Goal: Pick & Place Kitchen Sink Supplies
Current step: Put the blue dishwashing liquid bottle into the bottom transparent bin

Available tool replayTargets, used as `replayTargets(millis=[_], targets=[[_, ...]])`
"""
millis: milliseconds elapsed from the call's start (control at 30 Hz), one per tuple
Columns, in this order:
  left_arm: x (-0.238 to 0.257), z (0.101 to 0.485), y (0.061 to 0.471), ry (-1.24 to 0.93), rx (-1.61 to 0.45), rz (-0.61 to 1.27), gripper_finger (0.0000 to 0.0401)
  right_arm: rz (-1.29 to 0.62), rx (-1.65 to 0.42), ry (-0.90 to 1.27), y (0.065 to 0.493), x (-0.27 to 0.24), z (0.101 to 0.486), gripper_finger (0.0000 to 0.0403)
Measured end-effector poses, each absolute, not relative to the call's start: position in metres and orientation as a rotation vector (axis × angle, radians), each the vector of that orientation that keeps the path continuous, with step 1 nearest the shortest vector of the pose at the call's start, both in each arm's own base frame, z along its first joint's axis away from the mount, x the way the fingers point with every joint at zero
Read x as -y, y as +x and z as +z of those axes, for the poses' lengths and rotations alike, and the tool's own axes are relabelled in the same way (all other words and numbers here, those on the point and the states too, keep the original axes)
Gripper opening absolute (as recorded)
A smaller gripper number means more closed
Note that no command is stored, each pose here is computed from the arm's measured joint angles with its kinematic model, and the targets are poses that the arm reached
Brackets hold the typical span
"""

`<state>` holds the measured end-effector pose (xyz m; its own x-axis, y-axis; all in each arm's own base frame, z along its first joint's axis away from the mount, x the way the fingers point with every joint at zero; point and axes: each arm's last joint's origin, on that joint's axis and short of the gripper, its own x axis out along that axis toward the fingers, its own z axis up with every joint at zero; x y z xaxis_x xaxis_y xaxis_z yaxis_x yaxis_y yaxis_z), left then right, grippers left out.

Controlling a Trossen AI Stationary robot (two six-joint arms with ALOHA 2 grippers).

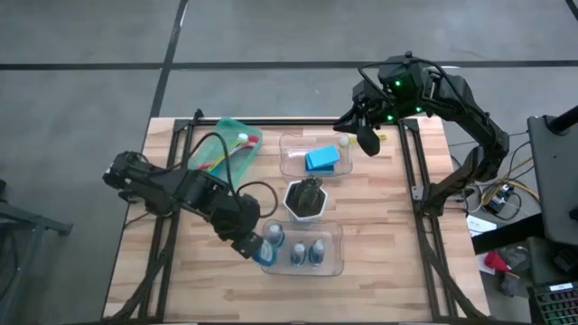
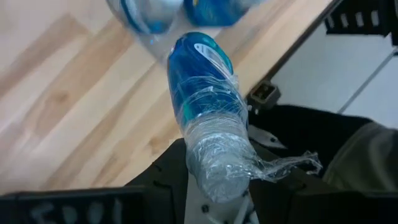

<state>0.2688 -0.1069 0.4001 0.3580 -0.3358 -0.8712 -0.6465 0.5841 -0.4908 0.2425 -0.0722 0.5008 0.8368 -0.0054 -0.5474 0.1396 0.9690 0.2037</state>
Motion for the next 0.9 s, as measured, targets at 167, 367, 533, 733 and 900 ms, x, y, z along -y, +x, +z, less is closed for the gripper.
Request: replayTargets(millis=[167,367,533,733,900], targets=[[0.107,0.394,0.281,-0.945,-1.210,0.246,0.0129,-0.076,-0.574,0.236,0.243,0.072,0.501,0.0057],[0.112,0.381,0.293,-0.900,-1.269,0.206,0.0129,-0.076,-0.575,0.238,0.243,0.072,0.501,0.0057],[0.110,0.365,0.309,-0.861,-1.302,0.240,0.0129,-0.076,-0.572,0.238,0.244,0.073,0.500,0.0057],[0.110,0.340,0.330,-0.826,-1.367,0.256,0.0130,-0.078,-0.579,0.247,0.246,0.073,0.499,0.0057],[0.109,0.324,0.343,-0.825,-1.412,0.271,0.0136,-0.080,-0.590,0.258,0.247,0.074,0.496,0.0057]])
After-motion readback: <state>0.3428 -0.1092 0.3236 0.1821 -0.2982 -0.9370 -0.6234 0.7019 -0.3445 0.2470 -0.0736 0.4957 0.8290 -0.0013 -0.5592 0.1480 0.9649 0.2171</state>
